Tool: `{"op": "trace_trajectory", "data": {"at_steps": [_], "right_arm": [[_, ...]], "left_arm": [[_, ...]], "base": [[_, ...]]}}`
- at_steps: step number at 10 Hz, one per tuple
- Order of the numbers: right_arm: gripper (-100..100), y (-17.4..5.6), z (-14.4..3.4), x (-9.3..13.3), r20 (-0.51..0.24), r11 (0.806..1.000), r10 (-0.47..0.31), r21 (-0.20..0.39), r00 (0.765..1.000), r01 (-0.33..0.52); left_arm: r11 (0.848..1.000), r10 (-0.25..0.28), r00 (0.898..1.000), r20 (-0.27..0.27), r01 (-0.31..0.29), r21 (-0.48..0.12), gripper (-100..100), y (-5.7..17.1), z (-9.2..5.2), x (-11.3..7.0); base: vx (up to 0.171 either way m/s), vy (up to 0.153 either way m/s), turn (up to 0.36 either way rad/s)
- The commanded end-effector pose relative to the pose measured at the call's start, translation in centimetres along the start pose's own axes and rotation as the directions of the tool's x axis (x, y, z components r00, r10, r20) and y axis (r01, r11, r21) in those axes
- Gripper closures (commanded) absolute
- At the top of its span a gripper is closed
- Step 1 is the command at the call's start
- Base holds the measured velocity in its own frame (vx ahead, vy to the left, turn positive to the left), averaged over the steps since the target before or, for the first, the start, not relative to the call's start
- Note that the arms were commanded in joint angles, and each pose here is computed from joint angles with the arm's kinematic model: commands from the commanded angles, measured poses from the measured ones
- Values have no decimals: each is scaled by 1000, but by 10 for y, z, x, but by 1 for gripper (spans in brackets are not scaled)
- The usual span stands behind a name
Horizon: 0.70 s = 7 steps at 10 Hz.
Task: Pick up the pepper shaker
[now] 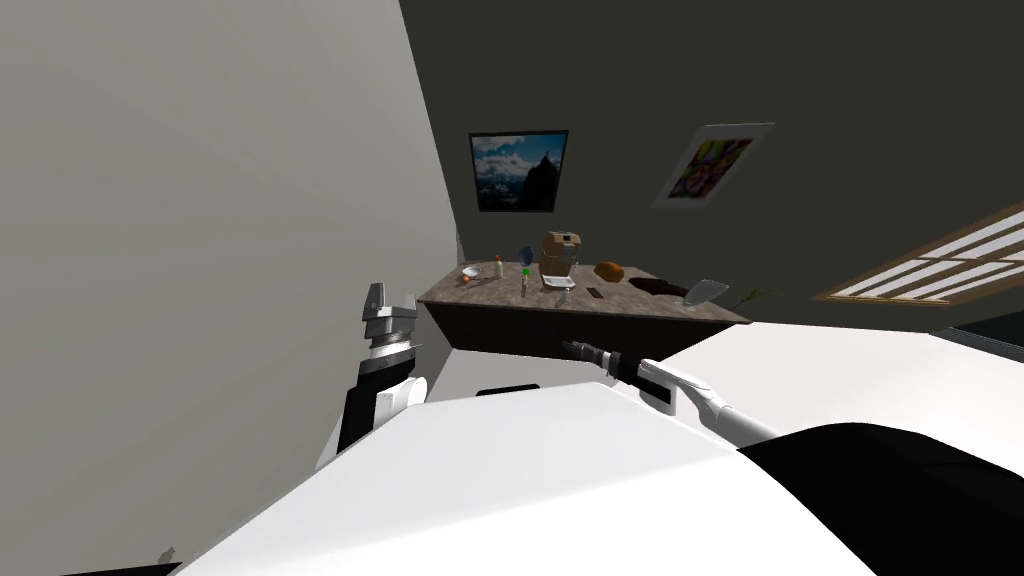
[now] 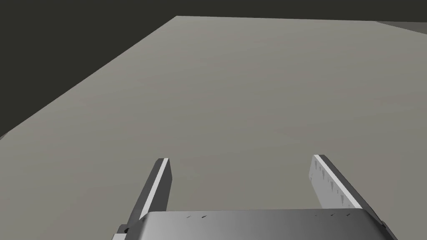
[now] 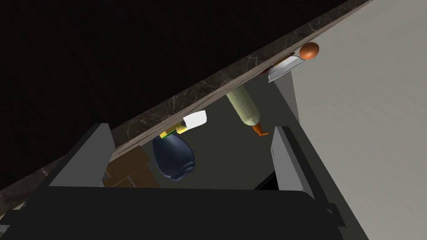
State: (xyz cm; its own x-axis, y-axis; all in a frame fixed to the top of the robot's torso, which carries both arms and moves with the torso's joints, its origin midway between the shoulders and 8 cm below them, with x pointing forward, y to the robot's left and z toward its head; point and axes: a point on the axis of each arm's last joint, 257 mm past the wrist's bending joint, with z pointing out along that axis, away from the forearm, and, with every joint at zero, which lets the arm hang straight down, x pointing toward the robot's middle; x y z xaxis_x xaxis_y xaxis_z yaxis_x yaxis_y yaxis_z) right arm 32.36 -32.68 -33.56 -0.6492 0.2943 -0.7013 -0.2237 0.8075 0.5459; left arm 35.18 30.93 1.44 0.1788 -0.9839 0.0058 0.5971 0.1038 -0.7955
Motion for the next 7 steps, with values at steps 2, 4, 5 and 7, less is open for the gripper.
{"op": "trace_trajectory", "data": {"at_steps": [2, 4, 5, 7], "right_arm": [[-100, -26, -21, 9, -71, 998, -31, 50, 997, 34], [-100, -47, -37, 11, -126, 993, -61, 89, 990, 73], [-100, -51, -42, 8, -139, 991, -78, 96, 987, 92], [-100, -69, -57, 10, -185, 985, -95, 128, 978, 120]], "left_arm": [[1000, 0, 1000, 0, 0, 0, 0, 0, 0, 0], [1000, 0, 1000, 0, 0, 0, 0, 0, 0, 0], [1000, 0, 1000, 0, 0, 0, 0, 0, 0, 0], [1000, 0, 1000, 0, 0, 0, 0, 0, 0, 0]], "base": [[45, -6, 151], [58, -12, 136], [57, -22, 116], [36, -11, 97]]}}
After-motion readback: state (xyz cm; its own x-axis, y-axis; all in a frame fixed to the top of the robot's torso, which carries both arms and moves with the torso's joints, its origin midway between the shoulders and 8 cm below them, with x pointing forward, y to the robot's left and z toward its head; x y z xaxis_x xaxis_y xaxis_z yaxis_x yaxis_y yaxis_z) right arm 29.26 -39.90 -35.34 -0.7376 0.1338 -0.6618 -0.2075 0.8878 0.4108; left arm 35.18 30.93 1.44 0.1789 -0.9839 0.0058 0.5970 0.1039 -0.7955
